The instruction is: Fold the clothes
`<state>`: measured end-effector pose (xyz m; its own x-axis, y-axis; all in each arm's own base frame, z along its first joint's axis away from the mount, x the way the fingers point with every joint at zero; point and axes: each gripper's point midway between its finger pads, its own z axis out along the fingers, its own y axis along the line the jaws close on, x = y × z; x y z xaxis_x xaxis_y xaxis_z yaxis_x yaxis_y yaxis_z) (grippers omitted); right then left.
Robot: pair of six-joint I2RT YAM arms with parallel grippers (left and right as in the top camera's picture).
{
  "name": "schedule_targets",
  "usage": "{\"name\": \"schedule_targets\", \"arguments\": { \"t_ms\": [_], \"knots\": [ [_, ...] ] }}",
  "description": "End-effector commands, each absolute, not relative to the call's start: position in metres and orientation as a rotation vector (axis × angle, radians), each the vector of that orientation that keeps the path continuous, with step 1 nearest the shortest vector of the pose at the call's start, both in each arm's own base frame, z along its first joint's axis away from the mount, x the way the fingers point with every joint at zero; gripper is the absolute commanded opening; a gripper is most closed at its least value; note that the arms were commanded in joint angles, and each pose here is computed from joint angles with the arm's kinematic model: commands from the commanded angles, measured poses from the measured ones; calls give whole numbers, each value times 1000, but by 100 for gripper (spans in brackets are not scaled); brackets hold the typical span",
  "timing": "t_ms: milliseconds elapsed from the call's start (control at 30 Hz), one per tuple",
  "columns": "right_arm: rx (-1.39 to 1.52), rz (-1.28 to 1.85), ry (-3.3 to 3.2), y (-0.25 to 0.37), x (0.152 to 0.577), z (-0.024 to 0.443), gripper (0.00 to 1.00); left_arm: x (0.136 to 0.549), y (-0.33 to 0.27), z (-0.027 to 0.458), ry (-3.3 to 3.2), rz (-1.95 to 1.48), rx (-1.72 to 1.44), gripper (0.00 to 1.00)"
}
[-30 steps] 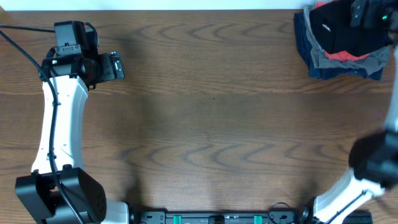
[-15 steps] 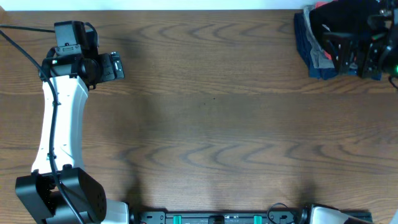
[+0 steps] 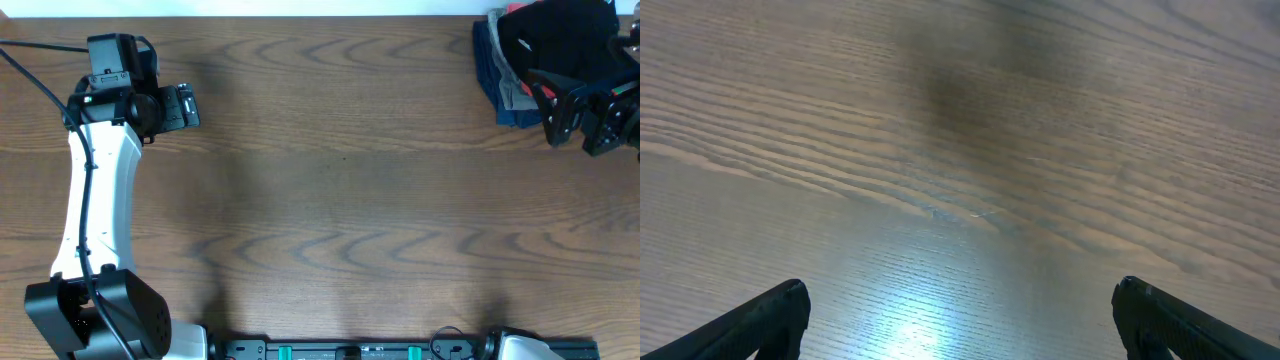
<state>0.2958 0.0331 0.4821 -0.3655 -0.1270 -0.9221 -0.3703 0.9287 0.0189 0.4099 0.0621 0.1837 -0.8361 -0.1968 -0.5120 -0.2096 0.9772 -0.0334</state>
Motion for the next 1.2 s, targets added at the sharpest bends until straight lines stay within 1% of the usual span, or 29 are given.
{"name": "schedule_targets", "arguments": {
  "t_ms": [0,167,333,433,600,867,933,1167],
  "knots": [
    [-352,204,1949,32,287,476,99,409,65,177,2602,41,-307,98],
    [-351,124,1844,30,283,456,99,409,65,177,2602,41,-307,98],
    [-295,130,1673,31,273,421,99,409,65,177,2602,41,-307,98],
    [-226,153,1613,29,264,387,99,409,65,177,2602,41,-307,98],
    [-47,208,1583,22,254,318,99,409,65,177,2602,41,-307,98],
    [-56,226,1530,27,251,241,99,409,65,177,2602,41,-307,98],
    [-53,224,1536,27,250,225,99,409,65,177,2602,41,-307,98],
    [-40,212,1529,24,246,196,99,409,65,177,2602,41,-307,98]
  ]
}}
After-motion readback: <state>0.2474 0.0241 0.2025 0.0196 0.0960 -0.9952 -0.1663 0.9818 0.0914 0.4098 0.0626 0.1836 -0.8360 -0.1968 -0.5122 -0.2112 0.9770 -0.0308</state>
